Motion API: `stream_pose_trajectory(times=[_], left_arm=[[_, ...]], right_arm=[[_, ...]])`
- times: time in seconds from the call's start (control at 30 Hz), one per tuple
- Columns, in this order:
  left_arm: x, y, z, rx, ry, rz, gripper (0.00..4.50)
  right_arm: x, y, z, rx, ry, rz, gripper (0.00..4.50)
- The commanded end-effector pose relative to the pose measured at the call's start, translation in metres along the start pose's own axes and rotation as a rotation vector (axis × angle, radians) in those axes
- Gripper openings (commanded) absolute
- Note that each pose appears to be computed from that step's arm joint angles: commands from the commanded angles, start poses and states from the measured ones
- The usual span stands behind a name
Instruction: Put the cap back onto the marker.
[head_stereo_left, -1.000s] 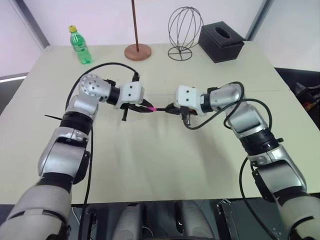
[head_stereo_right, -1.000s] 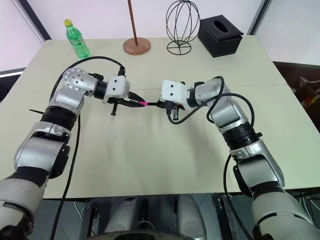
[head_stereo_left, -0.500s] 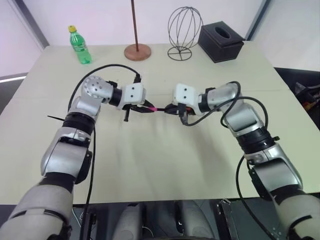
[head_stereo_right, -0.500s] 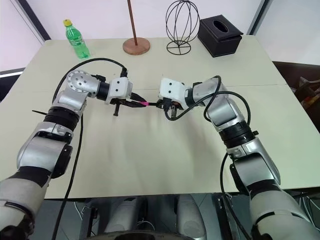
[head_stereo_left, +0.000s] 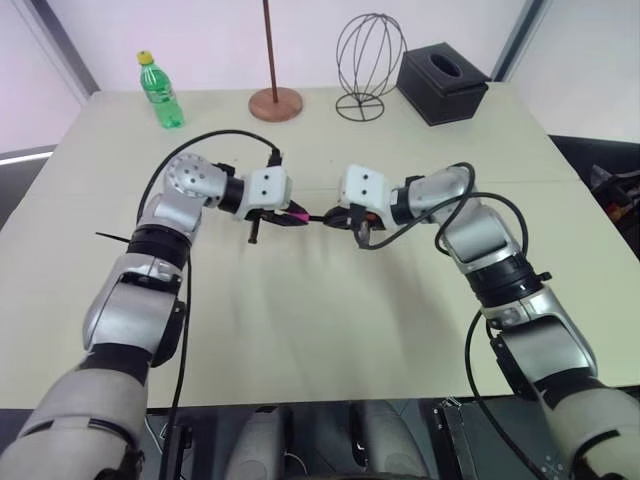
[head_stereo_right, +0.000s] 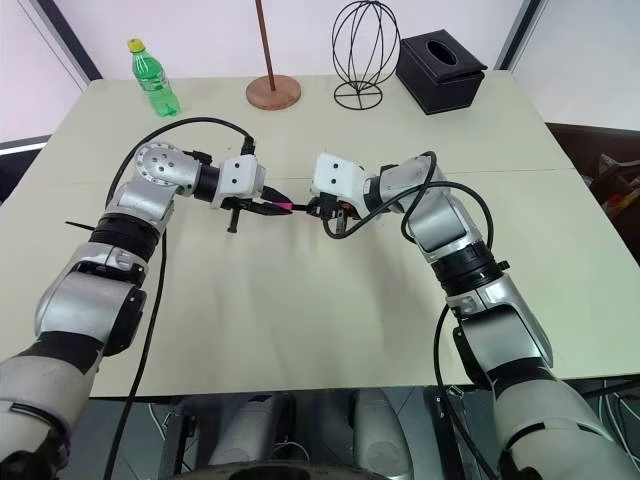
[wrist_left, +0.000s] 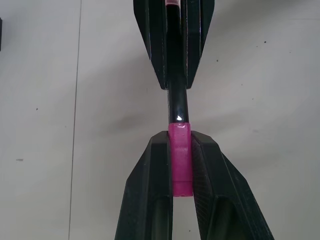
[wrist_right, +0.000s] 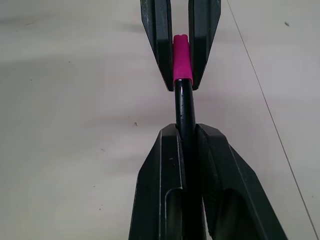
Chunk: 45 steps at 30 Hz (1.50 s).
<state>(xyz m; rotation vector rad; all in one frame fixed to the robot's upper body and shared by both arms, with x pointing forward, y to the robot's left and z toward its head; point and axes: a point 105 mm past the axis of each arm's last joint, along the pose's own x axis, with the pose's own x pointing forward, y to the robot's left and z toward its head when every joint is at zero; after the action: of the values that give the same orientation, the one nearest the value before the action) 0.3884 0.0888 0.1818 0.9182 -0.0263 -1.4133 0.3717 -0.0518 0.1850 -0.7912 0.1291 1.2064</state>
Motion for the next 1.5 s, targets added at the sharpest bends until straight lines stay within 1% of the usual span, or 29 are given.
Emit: stream_pose_trajectory(times=[0.03,0.37,0.47,0.6,0.8,0.93,1.03,1.17,1.27,1.3,1.37,1.43,1.5], left_arm=[[0.001,0.011,0.015,0.064,-0.023,0.024,0.54],[-0.004,0.009,0.01,0.058,-0.007,0.032,0.54],[-0.005,0.01,0.009,0.053,-0.005,0.032,1.41],[-0.006,0.01,0.007,0.058,0.011,0.038,3.4],[-0.011,0.01,0.006,0.051,0.023,0.034,3.4],[-0.022,0.012,0.002,0.038,0.055,0.04,3.4],[-0.043,0.002,-0.009,-0.031,0.092,-0.004,3.4],[-0.069,-0.03,-0.021,-0.167,0.129,-0.109,3.4],[-0.084,-0.053,-0.027,-0.252,0.141,-0.116,3.4],[-0.088,-0.056,-0.028,-0.271,0.137,-0.086,3.4],[-0.097,-0.045,-0.033,-0.322,0.093,0.125,3.4],[-0.103,-0.035,-0.034,-0.402,0.029,0.313,3.4],[-0.107,-0.03,-0.033,-0.48,-0.023,0.441,3.4]], right_arm=[[-0.003,0.001,0.041,-0.103,-0.118,0.021,0.0],[-0.005,0.003,0.032,-0.098,-0.095,0.024,0.0],[-0.005,0.003,0.03,-0.098,-0.09,0.024,0.0],[-0.005,0.005,0.029,-0.098,-0.087,0.026,0.0],[-0.005,0.008,0.024,-0.089,-0.076,0.034,0.0],[-0.007,0.007,0.009,-0.058,-0.039,0.01,0.0],[-0.015,-0.004,-0.017,0.006,0.003,-0.107,0.0],[-0.032,-0.02,-0.025,0.1,-0.037,-0.312,0.0],[-0.05,-0.019,-0.034,0.151,-0.017,-0.425,0.0],[-0.058,-0.017,-0.038,0.173,-0.004,-0.462,0.0],[-0.082,-0.009,-0.054,0.25,0.057,-0.558,0.0],[-0.102,0.002,-0.068,0.312,0.125,-0.604,0.0],[-0.114,0.011,-0.078,0.352,0.175,-0.625,0.0]])
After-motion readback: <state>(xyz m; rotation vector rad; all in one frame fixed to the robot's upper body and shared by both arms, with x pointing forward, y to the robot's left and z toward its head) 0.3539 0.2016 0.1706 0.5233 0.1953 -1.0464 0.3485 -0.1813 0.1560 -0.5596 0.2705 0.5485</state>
